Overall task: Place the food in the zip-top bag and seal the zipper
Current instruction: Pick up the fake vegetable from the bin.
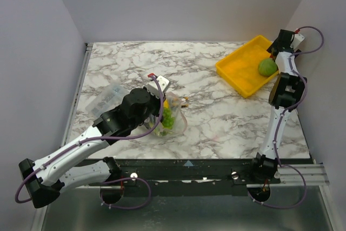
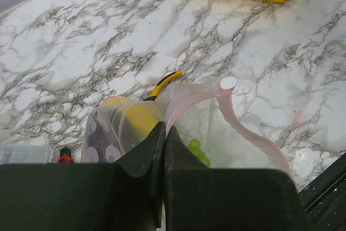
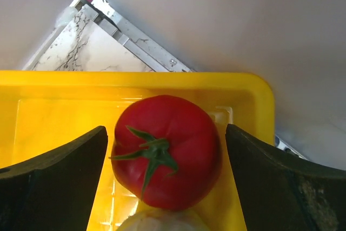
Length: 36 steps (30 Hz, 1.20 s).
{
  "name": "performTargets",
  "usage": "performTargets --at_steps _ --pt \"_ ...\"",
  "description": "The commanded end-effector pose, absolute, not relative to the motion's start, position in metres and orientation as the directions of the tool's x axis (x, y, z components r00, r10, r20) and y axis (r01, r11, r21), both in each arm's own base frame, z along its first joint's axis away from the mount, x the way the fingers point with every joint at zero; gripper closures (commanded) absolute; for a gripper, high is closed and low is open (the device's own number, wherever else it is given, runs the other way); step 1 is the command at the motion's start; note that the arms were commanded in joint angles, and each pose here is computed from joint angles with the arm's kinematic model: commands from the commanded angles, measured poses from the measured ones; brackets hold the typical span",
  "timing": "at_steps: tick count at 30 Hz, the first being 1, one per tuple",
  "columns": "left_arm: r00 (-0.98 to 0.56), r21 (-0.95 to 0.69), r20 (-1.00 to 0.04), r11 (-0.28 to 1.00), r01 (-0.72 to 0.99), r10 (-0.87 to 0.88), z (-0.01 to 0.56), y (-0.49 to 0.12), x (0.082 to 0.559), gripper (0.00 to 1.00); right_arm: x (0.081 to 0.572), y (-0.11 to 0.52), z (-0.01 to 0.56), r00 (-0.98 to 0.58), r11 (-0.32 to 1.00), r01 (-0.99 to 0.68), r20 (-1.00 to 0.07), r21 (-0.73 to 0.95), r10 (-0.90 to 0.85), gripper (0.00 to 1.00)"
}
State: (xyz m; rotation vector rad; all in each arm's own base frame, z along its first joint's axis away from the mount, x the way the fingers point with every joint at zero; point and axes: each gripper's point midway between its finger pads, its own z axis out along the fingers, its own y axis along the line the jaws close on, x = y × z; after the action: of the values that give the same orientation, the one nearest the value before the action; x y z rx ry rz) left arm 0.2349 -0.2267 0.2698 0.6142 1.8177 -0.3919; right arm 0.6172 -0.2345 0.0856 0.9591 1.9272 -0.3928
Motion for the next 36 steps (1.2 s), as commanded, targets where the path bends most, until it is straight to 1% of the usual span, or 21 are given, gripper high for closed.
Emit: performTargets --at_steps 1,3,6,12,14,17,20,22,27,32,36 --pt "-0.211 0.038 -0.958 0.817 0.575 0.193 0.285 -0.228 0.239 1.00 0.625 -0.233 0.064 -0.346 0.696 0.713 -0.821 0.085 0.455 0.07" --pt "-0.213 0.038 -0.957 0.817 0.575 0.195 0.284 -0.229 0.239 1.00 0.630 -0.230 0.056 -0.355 0.710 0.698 -0.813 0.098 0.461 0.07" --pt "-0.215 0.040 -0.956 0.817 0.575 0.199 0.283 -0.229 0.239 1.00 0.635 -0.230 0.048 -0.352 0.710 0.696 -0.811 0.107 0.467 0.11" --pt "-0.210 0.038 -0.958 0.818 0.574 0.192 0.285 -0.227 0.239 1.00 0.638 -0.228 0.048 -0.355 0.721 0.683 -0.811 0.116 0.466 0.37" --pt "-0.211 0.038 -0.958 0.817 0.576 0.193 0.285 -0.228 0.238 1.00 0.639 -0.227 0.056 -0.345 0.721 0.681 -0.815 0.125 0.466 0.48" --pt "-0.214 0.042 -0.956 0.816 0.576 0.200 0.283 -0.229 0.239 1.00 0.642 -0.224 0.077 -0.315 0.727 0.669 -0.827 0.155 0.466 0.60" --pt "-0.218 0.045 -0.954 0.815 0.578 0.208 0.280 -0.231 0.239 1.00 0.645 -0.218 0.105 -0.276 0.731 0.654 -0.838 0.196 0.471 0.80" --pt "-0.219 0.043 -0.953 0.813 0.580 0.207 0.280 -0.232 0.239 1.00 0.647 -0.212 0.125 -0.255 0.739 0.640 -0.849 0.211 0.463 0.87" --pt "-0.228 0.029 -0.953 0.806 0.591 0.201 0.279 -0.235 0.237 1.00 0.641 -0.196 0.173 -0.217 0.752 0.619 -0.870 0.228 0.443 0.89" --pt "-0.241 0.001 -0.952 0.794 0.608 0.187 0.281 -0.239 0.233 1.00 0.620 -0.180 0.217 -0.196 0.761 0.600 -0.877 0.247 0.439 0.99" --pt "-0.240 -0.007 -0.955 0.793 0.609 0.176 0.283 -0.239 0.232 1.00 0.598 -0.156 0.247 -0.192 0.774 0.560 -0.862 0.296 0.469 1.00"
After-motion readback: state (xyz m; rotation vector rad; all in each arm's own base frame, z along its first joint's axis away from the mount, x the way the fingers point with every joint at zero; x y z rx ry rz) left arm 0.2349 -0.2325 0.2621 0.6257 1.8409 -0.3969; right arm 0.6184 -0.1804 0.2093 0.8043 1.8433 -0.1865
